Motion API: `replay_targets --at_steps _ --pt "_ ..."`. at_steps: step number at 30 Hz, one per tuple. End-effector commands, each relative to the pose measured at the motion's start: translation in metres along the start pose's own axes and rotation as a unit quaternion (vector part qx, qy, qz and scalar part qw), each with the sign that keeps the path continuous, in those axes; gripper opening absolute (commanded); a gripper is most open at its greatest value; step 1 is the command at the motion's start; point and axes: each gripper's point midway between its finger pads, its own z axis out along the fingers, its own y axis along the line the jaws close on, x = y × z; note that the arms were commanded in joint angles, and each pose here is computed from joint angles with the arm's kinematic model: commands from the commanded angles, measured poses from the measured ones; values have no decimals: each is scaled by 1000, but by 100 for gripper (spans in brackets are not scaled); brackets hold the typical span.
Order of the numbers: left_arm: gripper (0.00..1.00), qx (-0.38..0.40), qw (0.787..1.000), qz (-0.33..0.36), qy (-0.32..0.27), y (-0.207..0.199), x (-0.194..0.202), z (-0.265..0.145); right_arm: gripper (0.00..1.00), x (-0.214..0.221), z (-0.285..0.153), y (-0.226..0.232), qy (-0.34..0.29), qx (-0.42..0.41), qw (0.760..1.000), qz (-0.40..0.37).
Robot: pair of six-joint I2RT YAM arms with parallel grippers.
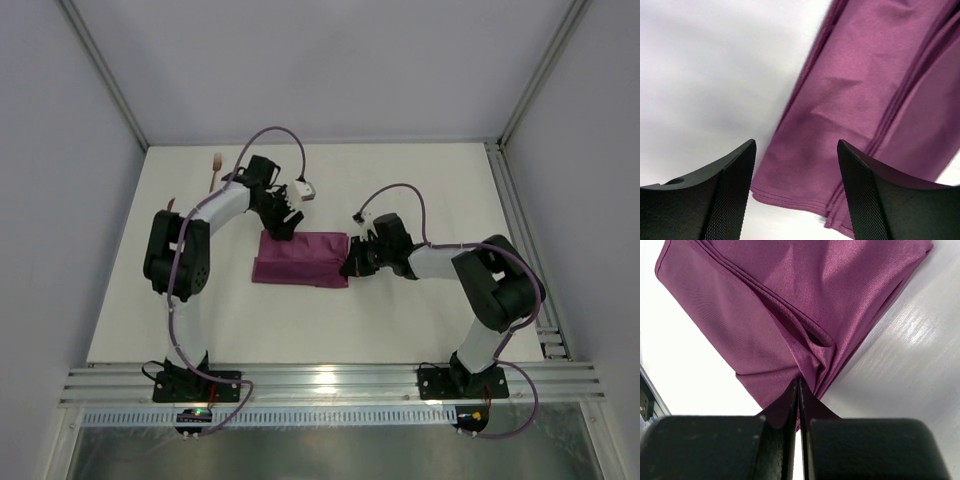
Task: Fold the napkin into a case and place the utensils inside
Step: Fold the 2/3-rectangle-folded napkin at the center of the board.
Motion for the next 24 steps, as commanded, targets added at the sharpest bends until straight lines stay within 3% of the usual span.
replay_targets --at_steps 1,9,12,15,16,20,24 --pt "69 -9 999 11 40 19 15 12 6 -6 1 -8 -1 18 1000 -10" --pt "68 77 993 13 92 -5 39 19 6 -5 2 -8 -2 15 1000 -8" --pt "63 103 988 15 111 -19 54 19 6 -7 1 -7 -5 15 1000 -9" --pt "54 120 984 7 131 -34 70 17 5 -8 1 -8 -6 16 1000 -9" --pt "45 114 983 9 140 -33 75 15 6 -9 2 -8 -7 17 1000 -9" --pt "25 89 988 3 127 -35 74 13 5 -9 5 -10 -7 18 1000 -4" --pt "15 43 994 -8 98 -32 64 5 6 -14 8 -12 -11 21 1000 5"
